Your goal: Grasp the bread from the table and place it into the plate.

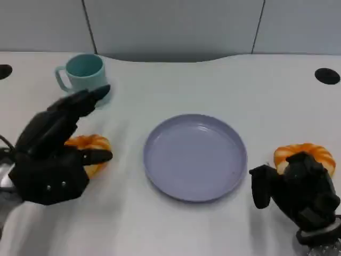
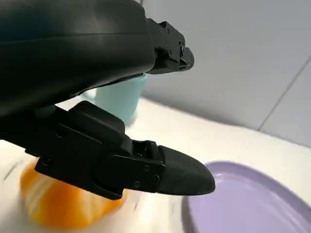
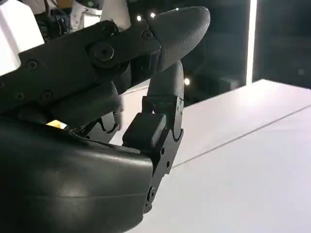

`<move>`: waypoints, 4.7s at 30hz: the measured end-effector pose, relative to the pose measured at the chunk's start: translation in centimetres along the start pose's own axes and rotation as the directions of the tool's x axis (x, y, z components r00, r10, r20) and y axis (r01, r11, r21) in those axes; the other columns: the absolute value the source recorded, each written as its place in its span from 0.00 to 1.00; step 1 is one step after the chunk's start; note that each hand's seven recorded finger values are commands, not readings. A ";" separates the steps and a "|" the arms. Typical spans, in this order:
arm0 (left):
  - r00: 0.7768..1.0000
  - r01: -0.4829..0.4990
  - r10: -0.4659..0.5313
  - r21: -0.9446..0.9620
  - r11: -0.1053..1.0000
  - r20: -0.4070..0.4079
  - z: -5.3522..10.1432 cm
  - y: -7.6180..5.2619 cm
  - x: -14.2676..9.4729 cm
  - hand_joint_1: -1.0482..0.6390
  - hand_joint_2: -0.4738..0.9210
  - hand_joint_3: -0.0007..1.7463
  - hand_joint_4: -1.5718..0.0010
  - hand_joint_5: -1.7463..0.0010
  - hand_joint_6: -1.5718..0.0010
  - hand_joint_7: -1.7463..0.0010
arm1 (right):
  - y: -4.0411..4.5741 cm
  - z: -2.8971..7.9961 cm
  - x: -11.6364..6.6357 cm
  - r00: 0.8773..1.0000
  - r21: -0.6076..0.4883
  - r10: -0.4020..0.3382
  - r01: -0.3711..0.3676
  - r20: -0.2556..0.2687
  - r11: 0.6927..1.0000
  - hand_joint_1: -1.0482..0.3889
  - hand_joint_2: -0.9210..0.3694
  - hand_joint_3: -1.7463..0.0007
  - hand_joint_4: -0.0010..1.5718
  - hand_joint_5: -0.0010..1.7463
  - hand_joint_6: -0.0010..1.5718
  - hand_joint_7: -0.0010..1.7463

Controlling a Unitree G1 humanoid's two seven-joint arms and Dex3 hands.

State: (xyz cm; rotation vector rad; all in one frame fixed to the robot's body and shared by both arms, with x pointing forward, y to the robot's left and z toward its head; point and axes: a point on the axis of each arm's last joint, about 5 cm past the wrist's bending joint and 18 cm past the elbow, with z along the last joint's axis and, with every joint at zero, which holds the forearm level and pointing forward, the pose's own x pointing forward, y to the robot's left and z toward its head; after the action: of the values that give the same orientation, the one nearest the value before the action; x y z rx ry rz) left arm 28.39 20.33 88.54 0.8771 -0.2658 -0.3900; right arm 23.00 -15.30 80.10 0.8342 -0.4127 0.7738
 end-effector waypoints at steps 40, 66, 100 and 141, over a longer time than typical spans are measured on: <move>0.955 0.064 -0.007 0.182 0.981 -0.296 -1.3 -1.9 0.1 0.13 0.94 0.00 0.72 0.89 0.72 0.95 | 0.21 -0.4 -0.5 0.996 0.043 0.038 -0.042 0.076 0.998 0.45 0.00 0.99 0.58 0.72 0.63 0.32; 0.950 0.049 0.032 0.250 0.967 -0.310 -0.3 -1.9 1.9 0.55 0.90 0.00 0.29 0.77 0.29 0.87 | 0.95 0.3 -1.8 0.985 -0.087 -0.140 0.132 -0.099 0.987 0.41 0.00 1.00 0.60 0.66 0.73 0.17; 0.972 -0.186 0.161 0.141 0.972 0.169 5.1 -0.7 6.4 0.46 0.91 0.00 0.34 0.49 0.25 0.92 | 0.58 -0.2 0.8 1.000 -0.040 0.002 -0.003 -0.016 0.999 0.32 0.00 0.96 0.56 0.69 0.63 0.30; 0.920 0.077 -0.137 0.173 0.982 0.367 10.1 -5.1 8.3 0.12 1.00 0.01 0.90 0.58 0.61 0.99 | 0.71 -0.1 1.0 0.994 0.049 -0.012 0.017 -0.113 0.999 0.36 0.00 0.99 0.45 0.84 0.59 0.32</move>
State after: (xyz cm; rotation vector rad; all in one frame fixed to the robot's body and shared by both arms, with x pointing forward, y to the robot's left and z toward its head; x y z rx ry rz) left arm 30.83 6.81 91.25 0.9687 -0.6130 -0.6495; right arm 23.13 -14.46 80.99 0.8354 -0.2876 0.8162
